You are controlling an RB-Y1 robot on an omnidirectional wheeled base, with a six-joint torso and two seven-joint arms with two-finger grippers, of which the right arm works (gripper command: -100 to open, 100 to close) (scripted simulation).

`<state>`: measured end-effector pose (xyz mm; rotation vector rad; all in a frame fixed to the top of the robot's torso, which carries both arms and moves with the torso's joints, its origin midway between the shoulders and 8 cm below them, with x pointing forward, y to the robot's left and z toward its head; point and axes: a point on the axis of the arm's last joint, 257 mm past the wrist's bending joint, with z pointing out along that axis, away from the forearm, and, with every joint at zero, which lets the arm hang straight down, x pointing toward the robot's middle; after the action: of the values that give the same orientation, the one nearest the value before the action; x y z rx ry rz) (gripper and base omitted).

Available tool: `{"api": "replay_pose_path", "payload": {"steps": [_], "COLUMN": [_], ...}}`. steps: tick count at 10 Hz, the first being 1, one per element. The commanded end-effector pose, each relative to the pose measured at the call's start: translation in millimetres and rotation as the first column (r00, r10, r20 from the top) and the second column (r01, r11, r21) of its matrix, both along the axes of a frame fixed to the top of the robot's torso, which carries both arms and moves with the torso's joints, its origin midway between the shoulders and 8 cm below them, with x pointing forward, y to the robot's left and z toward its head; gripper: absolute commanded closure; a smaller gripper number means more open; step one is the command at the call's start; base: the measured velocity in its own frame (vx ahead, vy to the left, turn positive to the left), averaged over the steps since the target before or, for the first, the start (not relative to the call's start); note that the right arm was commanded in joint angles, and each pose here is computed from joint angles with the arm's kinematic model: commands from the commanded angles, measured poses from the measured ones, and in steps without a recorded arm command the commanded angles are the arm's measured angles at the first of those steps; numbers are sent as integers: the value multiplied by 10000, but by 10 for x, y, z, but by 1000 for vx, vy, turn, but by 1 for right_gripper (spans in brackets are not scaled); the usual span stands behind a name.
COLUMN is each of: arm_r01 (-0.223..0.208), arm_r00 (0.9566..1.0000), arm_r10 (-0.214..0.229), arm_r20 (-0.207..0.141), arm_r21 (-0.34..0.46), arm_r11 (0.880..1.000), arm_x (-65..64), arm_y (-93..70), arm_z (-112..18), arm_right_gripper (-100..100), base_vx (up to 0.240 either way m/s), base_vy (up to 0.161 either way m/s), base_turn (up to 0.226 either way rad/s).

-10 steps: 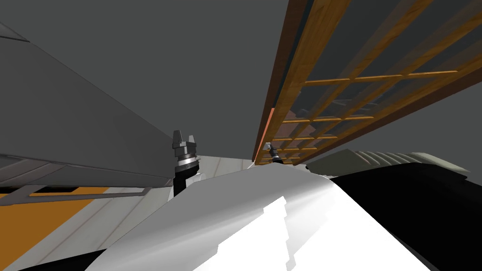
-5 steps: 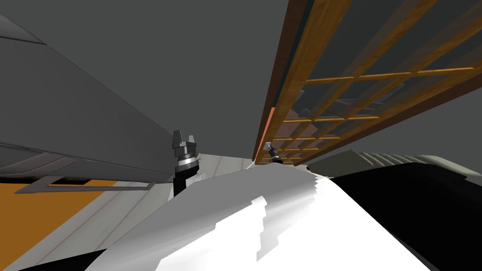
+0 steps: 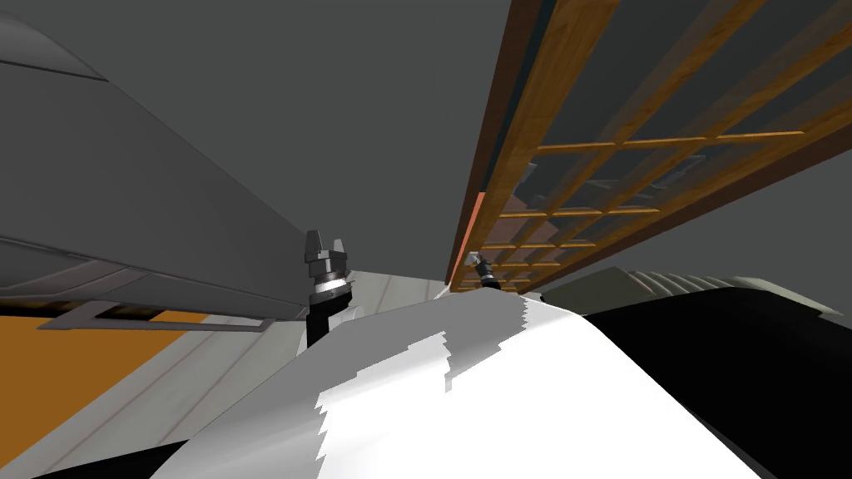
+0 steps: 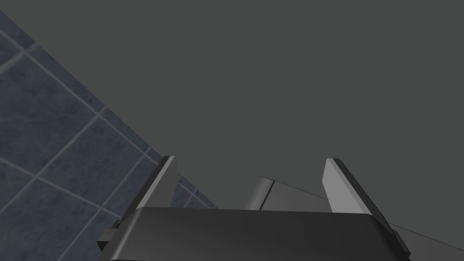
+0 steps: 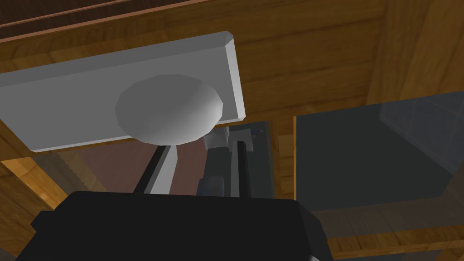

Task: Pull the door open

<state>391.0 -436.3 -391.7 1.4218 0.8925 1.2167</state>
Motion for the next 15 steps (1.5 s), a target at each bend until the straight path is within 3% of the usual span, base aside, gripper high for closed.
{"api": "replay_pose_path", "payload": {"steps": [1, 4, 6, 7, 9, 10, 11, 12, 14, 15], "arm_r01": [-72, -57, -53, -65, -81, -101, -120, -131, -188, -215], "arm_r00": [9999, 9994, 9984, 9983, 9966, 9963, 9952, 9950, 9923, 9917], "arm_r10": [65, 5, -82, -86, -201, -211, -279, -285, -440, -456], "arm_r20": [113, 337, 554, 585, 796, 837, 943, 961, 1161, 1199], "arm_r21": [643, 1536, 2405, 2532, 3386, 3556, 3990, 4065, 4905, 5056], "arm_r11": [9979, 9881, 9706, 9674, 9409, 9346, 9169, 9135, 8712, 8625], "arm_x": [20, 43, 69, 69, 98, 98, 112, 112, 142, 142], "arm_y": [99, 131, 170, 170, 215, 215, 239, 239, 289, 289], "arm_z": [-27, -26, -27, -27, -28, -28, -29, -29, -32, -32], "arm_right_gripper": [-100, -100, -100, -100, -100, -100, -100, -100, -100, -100], "base_vx": [-49, -64, -45, -44, -53, -50, -54, -45, -64, -52], "base_vy": [0, 5, 8, -1, -7, -7, -13, -11, -6, -8], "base_turn": [16, 41, 20, 8, 23, 13, 20, 10, 23, 15]}}
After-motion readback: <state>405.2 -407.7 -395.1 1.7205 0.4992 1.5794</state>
